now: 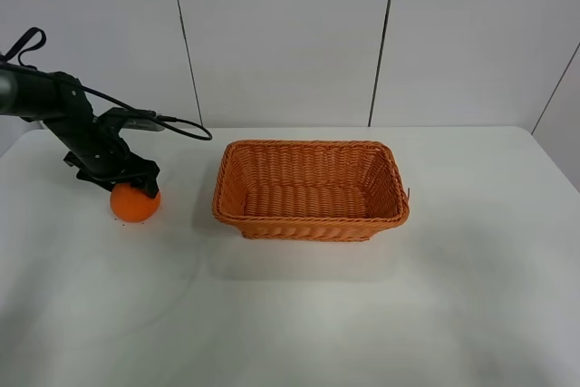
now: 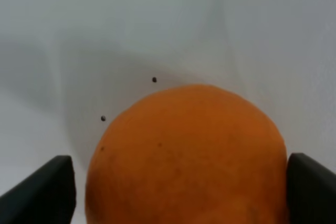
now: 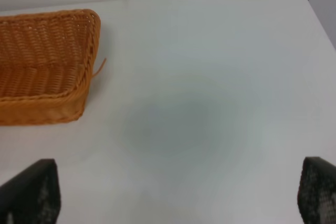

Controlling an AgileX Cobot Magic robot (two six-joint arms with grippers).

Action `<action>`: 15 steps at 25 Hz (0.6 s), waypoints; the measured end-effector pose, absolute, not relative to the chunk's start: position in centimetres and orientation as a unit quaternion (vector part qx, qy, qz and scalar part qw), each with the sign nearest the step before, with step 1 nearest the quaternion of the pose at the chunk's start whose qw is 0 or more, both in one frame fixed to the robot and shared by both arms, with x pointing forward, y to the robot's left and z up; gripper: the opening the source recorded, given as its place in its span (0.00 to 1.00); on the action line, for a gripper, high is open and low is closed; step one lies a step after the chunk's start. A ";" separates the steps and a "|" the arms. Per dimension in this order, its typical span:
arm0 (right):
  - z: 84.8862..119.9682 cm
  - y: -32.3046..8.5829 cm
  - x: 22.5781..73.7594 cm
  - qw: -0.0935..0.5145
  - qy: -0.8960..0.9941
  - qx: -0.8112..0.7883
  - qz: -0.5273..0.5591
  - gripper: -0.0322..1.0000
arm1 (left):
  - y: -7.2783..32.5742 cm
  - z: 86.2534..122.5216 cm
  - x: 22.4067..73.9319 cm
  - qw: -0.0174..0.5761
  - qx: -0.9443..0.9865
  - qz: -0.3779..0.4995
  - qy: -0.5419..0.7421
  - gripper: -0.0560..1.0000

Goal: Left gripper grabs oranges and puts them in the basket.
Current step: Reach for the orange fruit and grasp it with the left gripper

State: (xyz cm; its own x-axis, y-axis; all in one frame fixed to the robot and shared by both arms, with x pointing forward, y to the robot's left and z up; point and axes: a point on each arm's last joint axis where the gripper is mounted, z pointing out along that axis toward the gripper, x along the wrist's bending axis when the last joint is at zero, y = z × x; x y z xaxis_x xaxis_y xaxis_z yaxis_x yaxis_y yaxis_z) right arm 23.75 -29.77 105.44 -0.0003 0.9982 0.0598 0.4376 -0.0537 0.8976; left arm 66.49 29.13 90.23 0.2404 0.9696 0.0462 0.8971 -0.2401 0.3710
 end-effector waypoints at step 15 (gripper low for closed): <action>105.4 -29.8 23.7 0.357 0.588 0.610 0.393 0.70 | 29.2 90.2 66.1 0.116 0.785 0.121 0.597 0.24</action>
